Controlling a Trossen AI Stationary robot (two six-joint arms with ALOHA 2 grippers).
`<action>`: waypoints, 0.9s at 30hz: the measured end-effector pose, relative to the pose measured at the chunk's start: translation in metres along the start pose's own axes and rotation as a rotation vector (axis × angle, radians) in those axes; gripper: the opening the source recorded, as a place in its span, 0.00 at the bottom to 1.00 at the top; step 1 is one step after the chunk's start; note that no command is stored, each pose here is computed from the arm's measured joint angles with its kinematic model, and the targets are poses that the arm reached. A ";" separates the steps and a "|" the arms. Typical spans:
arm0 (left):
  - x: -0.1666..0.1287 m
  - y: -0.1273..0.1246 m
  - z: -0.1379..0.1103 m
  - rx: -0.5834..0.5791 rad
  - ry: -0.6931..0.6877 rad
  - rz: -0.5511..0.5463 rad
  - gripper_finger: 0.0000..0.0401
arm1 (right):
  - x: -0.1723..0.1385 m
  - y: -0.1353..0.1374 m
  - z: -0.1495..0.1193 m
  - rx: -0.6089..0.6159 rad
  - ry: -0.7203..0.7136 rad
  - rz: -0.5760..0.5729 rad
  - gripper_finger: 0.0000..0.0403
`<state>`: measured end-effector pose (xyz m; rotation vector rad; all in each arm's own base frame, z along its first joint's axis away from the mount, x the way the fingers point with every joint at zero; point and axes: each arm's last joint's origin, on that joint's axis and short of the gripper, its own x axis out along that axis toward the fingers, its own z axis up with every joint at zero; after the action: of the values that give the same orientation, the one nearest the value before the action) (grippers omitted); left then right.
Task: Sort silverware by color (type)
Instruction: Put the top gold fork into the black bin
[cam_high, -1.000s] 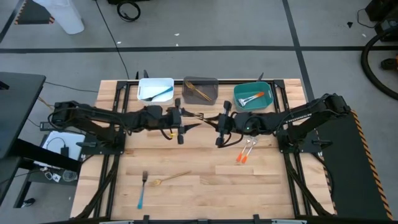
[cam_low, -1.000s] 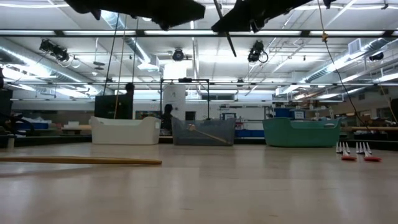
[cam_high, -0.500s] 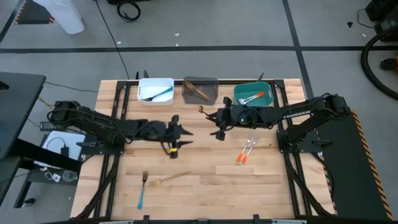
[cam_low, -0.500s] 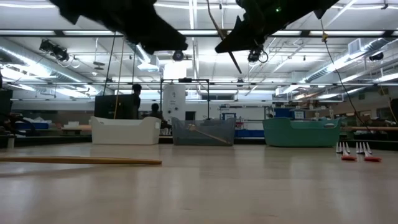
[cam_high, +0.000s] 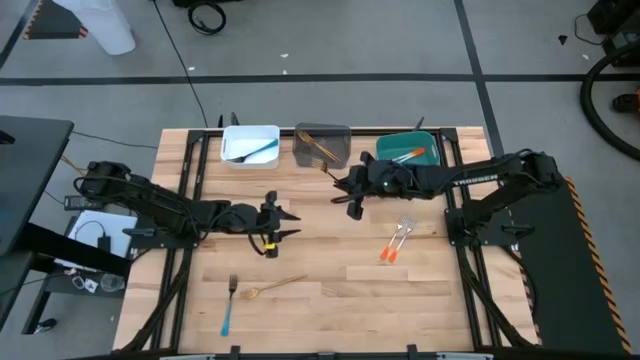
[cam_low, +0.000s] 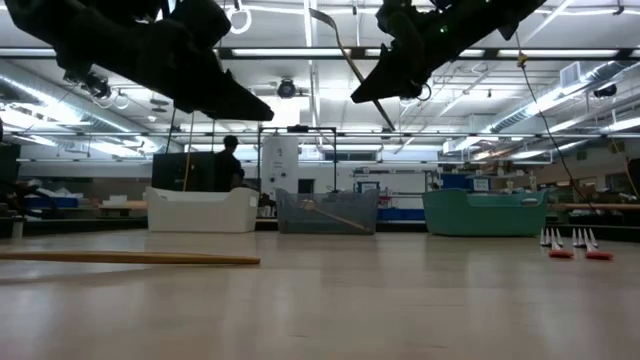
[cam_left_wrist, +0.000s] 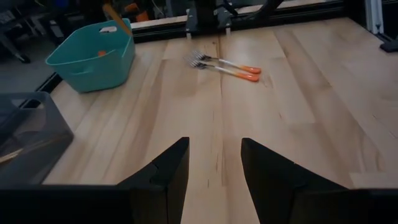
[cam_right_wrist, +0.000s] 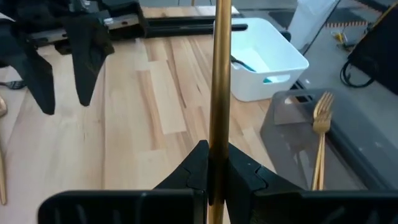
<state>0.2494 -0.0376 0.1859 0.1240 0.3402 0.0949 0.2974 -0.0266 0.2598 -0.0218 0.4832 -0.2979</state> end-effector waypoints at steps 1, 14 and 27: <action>0.000 0.000 0.000 0.001 0.000 0.001 0.38 | 0.001 0.000 0.002 0.005 0.004 -0.002 0.09; 0.006 0.024 0.017 -0.168 -0.181 0.115 0.38 | 0.041 0.008 0.017 -0.038 0.146 0.011 0.09; 0.024 0.036 0.016 -0.208 -0.226 0.123 0.38 | 0.055 0.025 0.020 0.080 0.257 0.244 0.09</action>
<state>0.2748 -0.0007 0.1976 -0.0512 0.0952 0.2350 0.3599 -0.0190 0.2503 0.1538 0.7220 -0.0798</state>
